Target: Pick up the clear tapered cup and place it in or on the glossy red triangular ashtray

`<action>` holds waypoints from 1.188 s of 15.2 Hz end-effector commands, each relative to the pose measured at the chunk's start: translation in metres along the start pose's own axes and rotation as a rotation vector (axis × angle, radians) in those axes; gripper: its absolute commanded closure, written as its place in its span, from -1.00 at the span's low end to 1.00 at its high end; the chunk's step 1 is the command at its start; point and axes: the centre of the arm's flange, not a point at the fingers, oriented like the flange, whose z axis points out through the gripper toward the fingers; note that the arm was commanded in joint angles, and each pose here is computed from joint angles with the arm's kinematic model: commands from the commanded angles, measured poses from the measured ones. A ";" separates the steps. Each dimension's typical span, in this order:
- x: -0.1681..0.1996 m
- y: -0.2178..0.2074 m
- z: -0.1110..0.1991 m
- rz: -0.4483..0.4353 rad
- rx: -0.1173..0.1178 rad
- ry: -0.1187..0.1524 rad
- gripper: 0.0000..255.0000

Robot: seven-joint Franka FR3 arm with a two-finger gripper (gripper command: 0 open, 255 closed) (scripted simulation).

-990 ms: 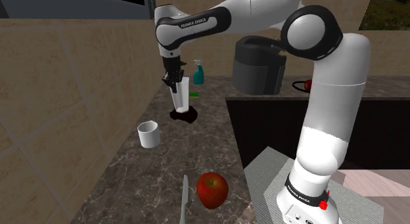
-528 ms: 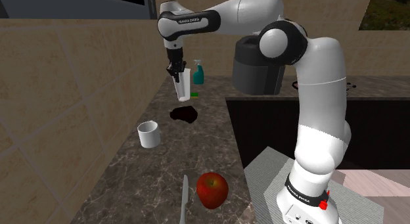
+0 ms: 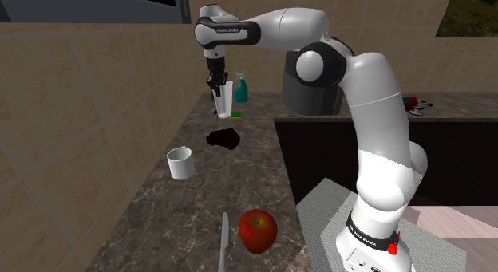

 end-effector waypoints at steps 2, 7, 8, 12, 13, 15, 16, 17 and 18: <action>-0.001 -0.002 0.016 0.000 0.000 0.001 1.00; -0.001 -0.004 0.042 0.000 0.000 0.001 1.00; -0.001 -0.005 0.047 0.000 0.000 0.001 1.00; -0.002 -0.007 0.068 0.000 0.000 0.001 1.00; -0.002 -0.007 0.073 0.000 0.000 0.001 1.00; -0.002 -0.008 0.084 0.000 0.000 0.001 1.00; -0.003 -0.008 0.089 0.000 0.000 0.001 1.00; -0.003 -0.009 0.094 0.000 0.000 0.001 1.00; -0.003 -0.009 0.100 0.000 0.000 0.001 1.00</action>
